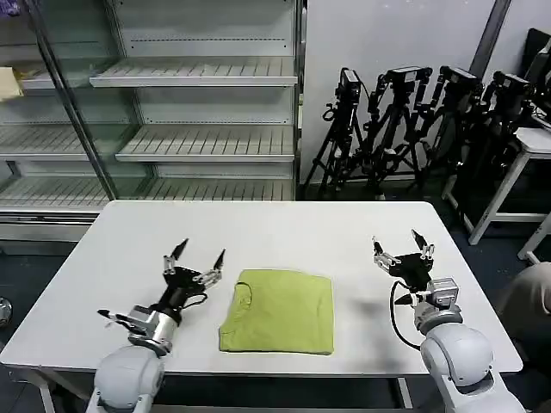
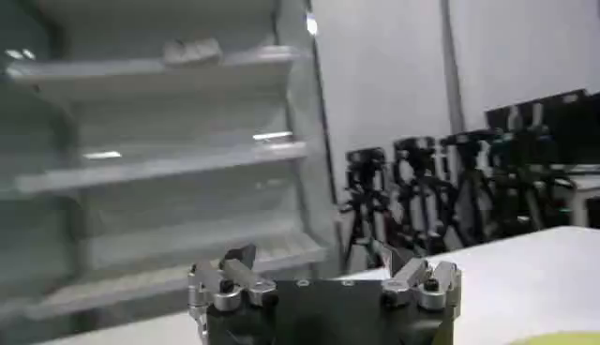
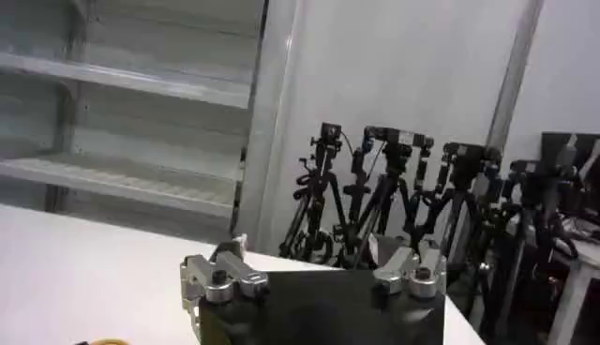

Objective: Fold and organize the clothes.

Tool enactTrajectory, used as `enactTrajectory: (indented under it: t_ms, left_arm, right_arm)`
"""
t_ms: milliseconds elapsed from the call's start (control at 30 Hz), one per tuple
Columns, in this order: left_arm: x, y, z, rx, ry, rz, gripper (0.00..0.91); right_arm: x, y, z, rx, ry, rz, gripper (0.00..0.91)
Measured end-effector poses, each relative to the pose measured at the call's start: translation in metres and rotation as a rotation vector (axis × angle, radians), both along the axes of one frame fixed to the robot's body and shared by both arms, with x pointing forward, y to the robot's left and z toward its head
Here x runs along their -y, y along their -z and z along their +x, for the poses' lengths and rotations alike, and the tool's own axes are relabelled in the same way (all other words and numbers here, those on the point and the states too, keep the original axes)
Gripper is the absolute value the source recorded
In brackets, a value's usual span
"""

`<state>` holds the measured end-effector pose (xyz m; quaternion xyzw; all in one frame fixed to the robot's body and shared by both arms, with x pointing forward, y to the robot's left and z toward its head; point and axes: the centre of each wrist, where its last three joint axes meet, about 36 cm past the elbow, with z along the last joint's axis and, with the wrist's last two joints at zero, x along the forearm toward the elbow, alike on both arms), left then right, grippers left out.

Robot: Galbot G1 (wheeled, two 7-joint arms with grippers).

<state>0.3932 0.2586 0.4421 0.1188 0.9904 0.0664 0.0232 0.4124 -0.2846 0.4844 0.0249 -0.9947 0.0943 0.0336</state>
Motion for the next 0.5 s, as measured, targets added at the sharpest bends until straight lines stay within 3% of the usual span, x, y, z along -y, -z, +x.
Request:
enactTrajectory:
  t_ms: [267, 500]
  left_arm:
    - [-0.024, 0.008, -0.006, 0.065, -0.061, 0.055, 0.907]
    - [-0.027, 0.008, -0.01, 0.107, -0.069, 0.083, 0.907]
  right_arm:
    - [0.016, 0.018, 0.004, 0.027, -0.017, -0.026, 0.907]
    - [0.023, 0.021, 0.0, 0.065, -0.019, -0.048, 0.907]
